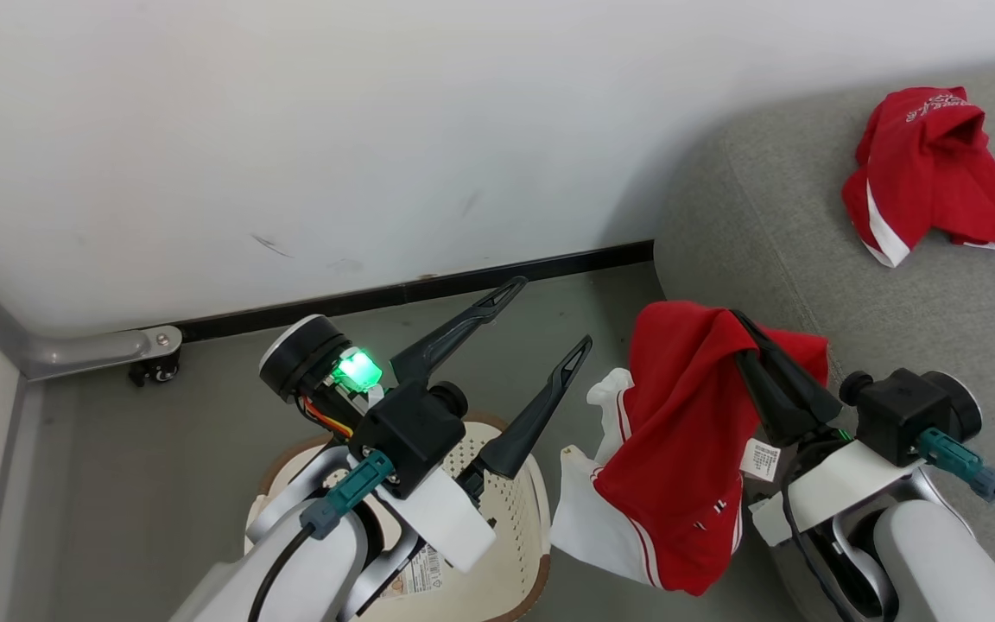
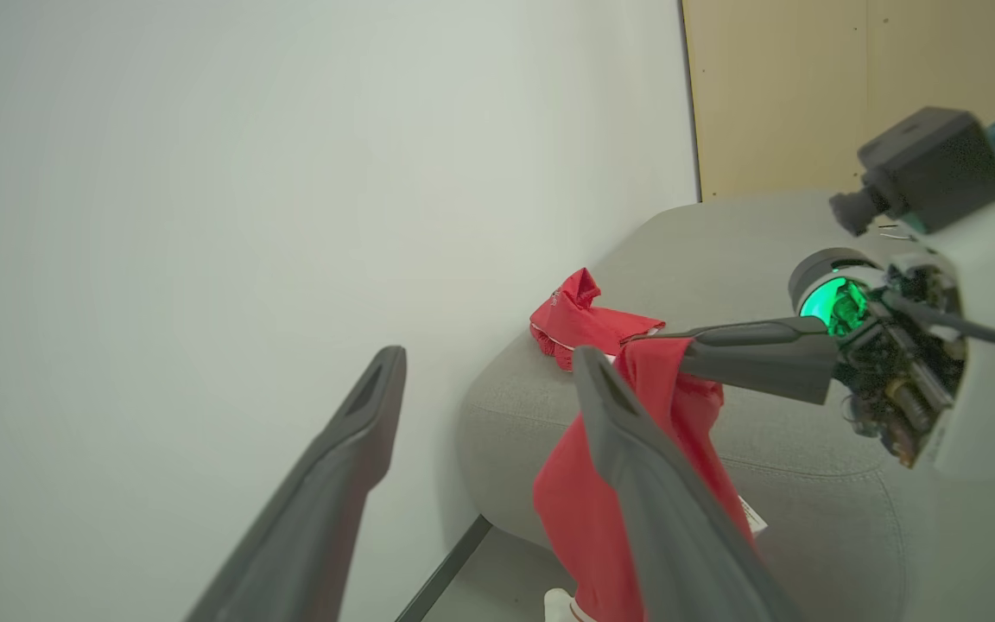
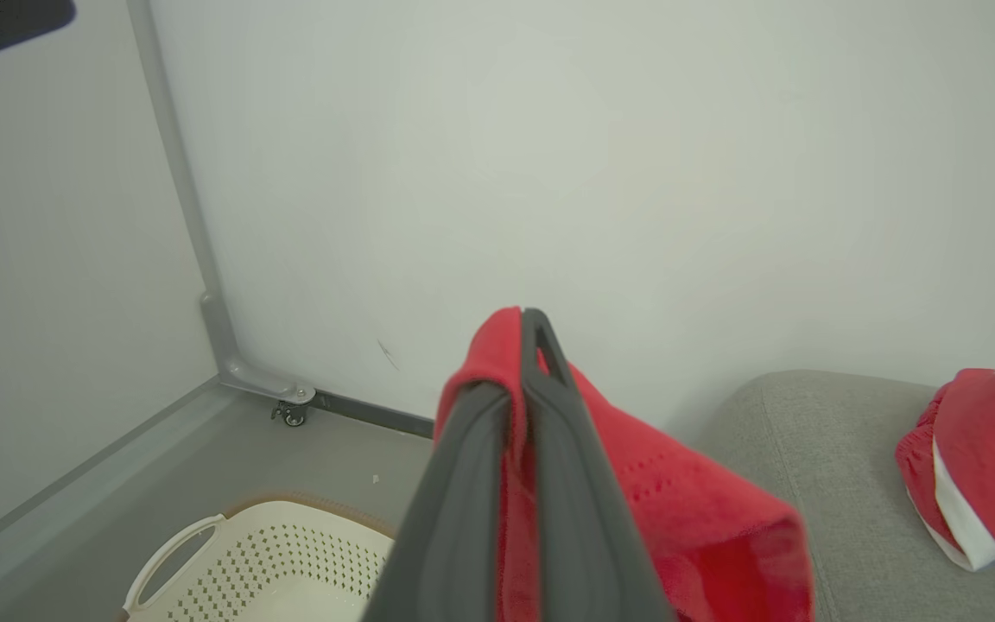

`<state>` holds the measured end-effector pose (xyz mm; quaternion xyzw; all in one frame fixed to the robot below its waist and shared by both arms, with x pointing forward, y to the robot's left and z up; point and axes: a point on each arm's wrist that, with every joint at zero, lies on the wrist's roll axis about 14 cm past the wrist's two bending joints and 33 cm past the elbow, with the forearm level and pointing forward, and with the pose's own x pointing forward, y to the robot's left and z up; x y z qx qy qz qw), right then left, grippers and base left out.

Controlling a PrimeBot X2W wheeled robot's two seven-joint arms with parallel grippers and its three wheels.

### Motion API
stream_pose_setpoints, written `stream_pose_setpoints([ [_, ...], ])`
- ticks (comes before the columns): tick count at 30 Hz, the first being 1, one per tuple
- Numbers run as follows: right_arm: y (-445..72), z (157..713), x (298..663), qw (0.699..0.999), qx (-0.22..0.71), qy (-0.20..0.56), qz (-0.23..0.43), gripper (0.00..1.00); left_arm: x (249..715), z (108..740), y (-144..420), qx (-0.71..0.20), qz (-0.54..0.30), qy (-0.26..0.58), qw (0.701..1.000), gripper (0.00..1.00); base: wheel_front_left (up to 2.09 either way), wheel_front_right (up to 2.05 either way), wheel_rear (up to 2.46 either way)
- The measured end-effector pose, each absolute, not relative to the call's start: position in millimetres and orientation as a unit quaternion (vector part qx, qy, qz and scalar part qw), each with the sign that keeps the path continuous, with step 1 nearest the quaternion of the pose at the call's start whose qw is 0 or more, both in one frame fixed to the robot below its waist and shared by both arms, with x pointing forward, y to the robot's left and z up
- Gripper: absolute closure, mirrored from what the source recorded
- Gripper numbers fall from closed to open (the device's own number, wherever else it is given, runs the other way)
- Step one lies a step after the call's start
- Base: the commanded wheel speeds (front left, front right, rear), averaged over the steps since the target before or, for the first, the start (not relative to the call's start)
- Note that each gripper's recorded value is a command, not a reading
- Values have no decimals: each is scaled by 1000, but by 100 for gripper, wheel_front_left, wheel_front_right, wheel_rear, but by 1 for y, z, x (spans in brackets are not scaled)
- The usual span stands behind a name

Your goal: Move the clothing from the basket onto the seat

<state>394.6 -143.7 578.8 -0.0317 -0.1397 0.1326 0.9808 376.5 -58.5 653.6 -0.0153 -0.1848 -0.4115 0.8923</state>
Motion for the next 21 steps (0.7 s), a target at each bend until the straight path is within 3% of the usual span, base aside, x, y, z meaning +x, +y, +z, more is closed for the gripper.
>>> stream_pose_setpoints([
  [21, -175, 575, 380, 988, -32, -131, 70, 100, 392, 633, -107, -30, -478, -159, 863, 0, 0, 0, 0],
])
